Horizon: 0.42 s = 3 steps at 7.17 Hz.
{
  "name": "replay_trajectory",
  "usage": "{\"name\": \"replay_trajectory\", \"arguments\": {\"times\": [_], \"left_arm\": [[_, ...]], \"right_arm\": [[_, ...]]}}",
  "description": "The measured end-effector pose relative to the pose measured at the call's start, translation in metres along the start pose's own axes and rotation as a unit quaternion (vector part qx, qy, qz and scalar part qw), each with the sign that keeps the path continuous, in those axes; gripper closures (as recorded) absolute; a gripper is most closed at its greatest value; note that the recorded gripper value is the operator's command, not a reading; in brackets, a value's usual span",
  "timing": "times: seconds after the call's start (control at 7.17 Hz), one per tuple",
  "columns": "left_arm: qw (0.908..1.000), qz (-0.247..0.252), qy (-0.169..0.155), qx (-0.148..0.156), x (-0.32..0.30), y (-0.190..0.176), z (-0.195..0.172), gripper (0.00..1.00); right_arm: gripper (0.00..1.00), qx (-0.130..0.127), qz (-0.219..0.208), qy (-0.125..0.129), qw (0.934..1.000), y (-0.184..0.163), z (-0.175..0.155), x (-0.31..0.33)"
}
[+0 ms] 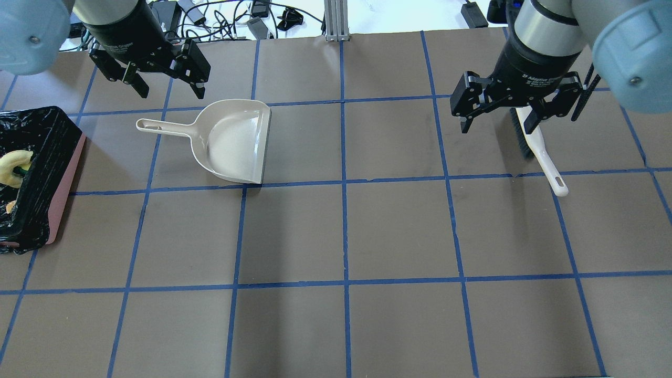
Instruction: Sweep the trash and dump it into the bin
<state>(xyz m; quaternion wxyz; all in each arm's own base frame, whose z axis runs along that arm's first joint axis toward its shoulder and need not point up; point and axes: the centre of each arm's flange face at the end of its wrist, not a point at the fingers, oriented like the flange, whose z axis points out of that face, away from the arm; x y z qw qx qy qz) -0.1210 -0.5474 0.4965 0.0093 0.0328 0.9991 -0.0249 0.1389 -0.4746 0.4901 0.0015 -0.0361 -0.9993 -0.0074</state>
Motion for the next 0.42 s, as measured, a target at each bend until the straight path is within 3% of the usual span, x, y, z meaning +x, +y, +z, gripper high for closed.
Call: {"name": "replay_trajectory", "arguments": {"times": [0.42], "left_arm": [[1.0,0.0,0.0,-0.006,0.0006,0.0078,0.0045,0.0]], "right_arm": [[0.0,0.004,-0.001,-0.007,1.0,-0.0014,-0.0007,-0.0006]]}}
